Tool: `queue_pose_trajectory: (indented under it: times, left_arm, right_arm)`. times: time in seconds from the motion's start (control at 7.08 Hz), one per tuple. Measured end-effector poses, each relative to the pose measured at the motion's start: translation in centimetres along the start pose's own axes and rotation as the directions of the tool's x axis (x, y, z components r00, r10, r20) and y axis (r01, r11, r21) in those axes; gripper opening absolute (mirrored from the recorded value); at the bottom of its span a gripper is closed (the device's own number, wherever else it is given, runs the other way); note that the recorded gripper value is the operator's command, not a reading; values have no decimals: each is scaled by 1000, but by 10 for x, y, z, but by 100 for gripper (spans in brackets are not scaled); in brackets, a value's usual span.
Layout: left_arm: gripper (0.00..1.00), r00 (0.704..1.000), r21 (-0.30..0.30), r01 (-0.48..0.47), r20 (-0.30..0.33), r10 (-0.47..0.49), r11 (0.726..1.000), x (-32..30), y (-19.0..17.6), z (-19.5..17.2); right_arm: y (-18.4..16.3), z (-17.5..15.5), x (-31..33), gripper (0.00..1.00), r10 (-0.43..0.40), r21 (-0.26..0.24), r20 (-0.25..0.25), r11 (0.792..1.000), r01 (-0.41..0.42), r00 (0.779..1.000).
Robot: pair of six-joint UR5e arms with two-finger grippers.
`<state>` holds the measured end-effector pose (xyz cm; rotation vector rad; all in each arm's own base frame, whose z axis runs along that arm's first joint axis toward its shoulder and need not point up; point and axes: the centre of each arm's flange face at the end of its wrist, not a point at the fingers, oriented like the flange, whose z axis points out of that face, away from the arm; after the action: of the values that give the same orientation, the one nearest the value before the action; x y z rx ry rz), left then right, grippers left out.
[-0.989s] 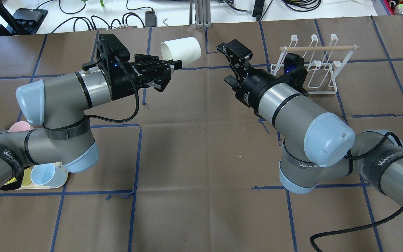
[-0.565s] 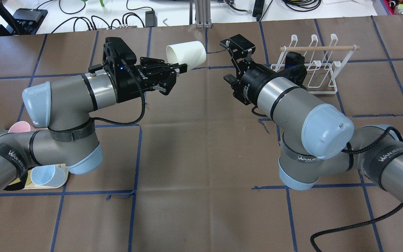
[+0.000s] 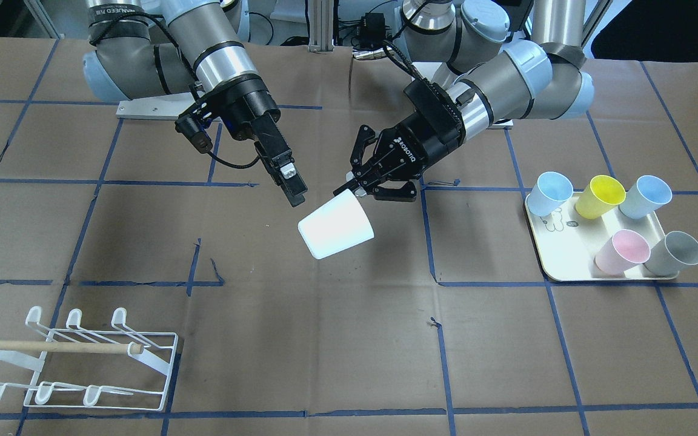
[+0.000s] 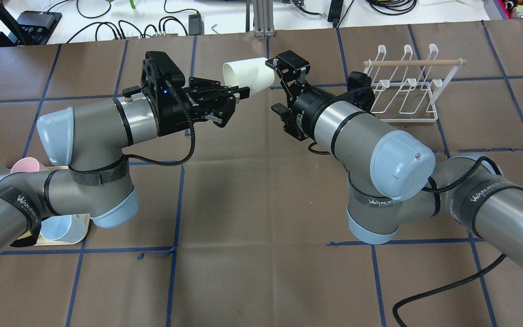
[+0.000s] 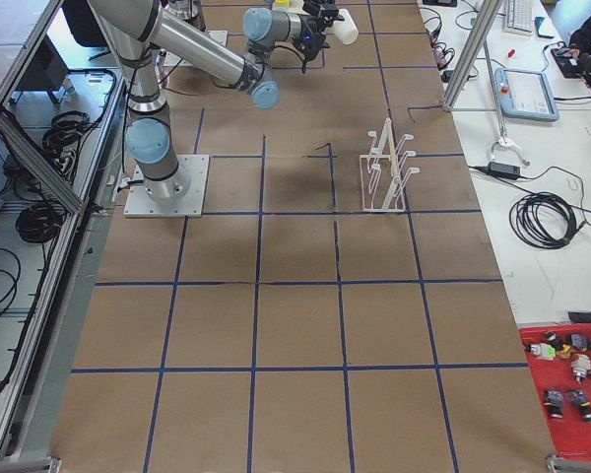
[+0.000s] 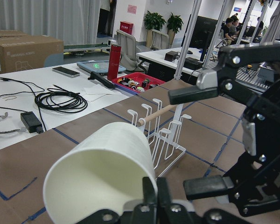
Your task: Transfer IKEA cup to right arm and place on rack
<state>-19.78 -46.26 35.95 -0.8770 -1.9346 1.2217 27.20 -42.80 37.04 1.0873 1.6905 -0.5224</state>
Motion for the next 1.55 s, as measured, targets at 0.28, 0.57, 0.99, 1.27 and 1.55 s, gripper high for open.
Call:
queue_pose_trajectory:
  times: [0.28, 0.57, 0.99, 1.27, 1.55]
  left_arm:
    - [1, 1000, 0, 0, -1, 0, 1000, 0, 0, 0]
    - [1, 1000, 0, 0, -1, 0, 1000, 0, 0, 0]
    - [1, 1000, 0, -1, -1, 1, 1000, 0, 0, 0]
    - [1, 1000, 0, -1, 0, 1, 1000, 0, 0, 0]
    - [1, 1000, 0, -1, 1, 1, 1000, 0, 0, 0]
  right_arm:
    - [-1, 15, -7, 100, -5, -9, 6, 1000, 5, 1000]
    - [-1, 26, -9, 100, -6, -16, 5, 1000, 6, 1000]
    - [-3, 37, -7, 100, -5, -19, -7, 1000, 5, 1000]
    - [-2, 46, -8, 100, -5, -25, -13, 1000, 5, 1000]
    - [-3, 53, -9, 98, -4, -26, -25, 1000, 3, 1000]
